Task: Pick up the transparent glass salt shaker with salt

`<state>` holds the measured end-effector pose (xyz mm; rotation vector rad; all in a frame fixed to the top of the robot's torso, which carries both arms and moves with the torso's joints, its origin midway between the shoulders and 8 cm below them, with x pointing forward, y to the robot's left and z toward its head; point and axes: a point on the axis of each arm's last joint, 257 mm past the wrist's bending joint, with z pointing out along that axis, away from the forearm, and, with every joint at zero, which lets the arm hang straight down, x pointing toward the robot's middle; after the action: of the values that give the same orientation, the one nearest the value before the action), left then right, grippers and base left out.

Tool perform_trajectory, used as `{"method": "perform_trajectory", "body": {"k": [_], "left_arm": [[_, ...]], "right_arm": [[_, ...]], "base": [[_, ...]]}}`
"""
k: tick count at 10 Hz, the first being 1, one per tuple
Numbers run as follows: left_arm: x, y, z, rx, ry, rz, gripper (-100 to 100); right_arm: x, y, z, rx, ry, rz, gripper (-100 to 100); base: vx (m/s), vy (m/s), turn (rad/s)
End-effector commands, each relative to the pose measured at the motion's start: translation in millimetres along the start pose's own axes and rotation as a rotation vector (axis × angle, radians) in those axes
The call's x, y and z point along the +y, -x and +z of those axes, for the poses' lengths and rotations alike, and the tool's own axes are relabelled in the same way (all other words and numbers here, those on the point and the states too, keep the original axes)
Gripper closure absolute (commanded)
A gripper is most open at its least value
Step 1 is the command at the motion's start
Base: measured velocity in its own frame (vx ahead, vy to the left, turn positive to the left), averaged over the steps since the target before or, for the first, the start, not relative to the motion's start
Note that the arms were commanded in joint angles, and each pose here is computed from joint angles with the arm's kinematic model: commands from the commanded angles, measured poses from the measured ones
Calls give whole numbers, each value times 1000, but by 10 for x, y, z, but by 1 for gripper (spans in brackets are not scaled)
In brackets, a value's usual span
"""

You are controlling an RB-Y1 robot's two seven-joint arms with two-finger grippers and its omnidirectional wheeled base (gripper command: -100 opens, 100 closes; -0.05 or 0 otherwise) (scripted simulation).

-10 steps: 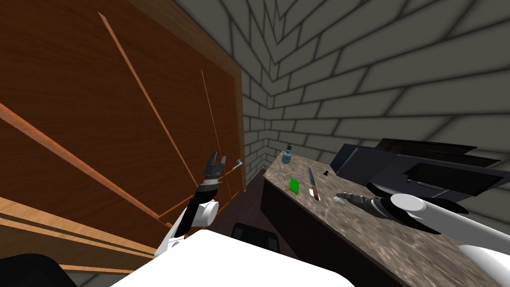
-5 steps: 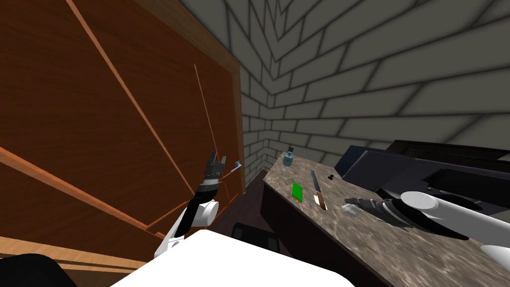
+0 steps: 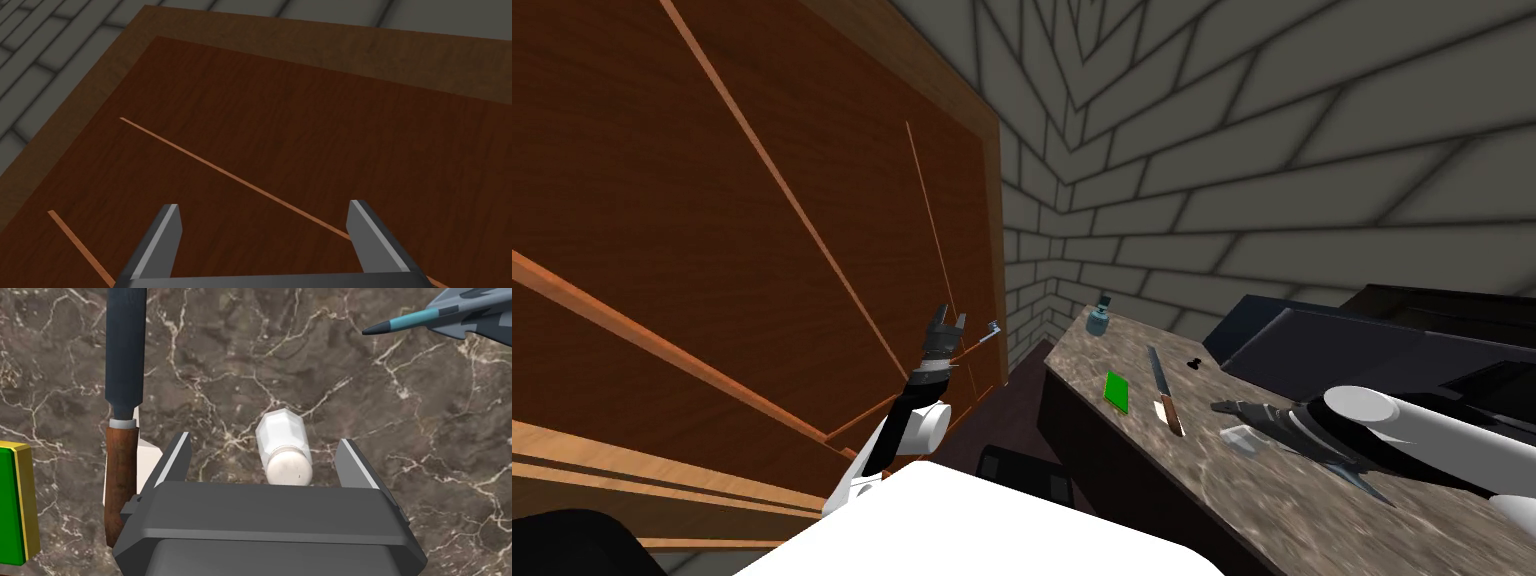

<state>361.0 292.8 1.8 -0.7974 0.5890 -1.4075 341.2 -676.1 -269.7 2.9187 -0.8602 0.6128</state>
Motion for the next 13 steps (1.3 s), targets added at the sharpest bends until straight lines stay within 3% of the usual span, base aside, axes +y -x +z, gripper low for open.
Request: {"method": "perform_trajectory", "body": {"k": [1,3,9,10,11,13], "left_arm": [[0,0,0,0,0,0,0],[1,1,-1,0,0,0,0],[0,0,0,0,0,0,0],[0,0,0,0,0,0,0],[1,2,-1,0,0,0,0],[1,2,-1,0,0,0,0]], "right_arm": [[127,-2,31,6,18,45,-100],[201,1,44,9,29,72,-100],[634,75,120,22,96,231,-100],[590,54,115,20,89,212,-100],[596,54,116,21,90,216,100],[601,55,115,21,91,216,100]], "base": [[-154,-56,346],[-113,-38,105],[-151,-33,306],[-78,-4,50],[-14,-2,-19],[-4,-1,0]]}}
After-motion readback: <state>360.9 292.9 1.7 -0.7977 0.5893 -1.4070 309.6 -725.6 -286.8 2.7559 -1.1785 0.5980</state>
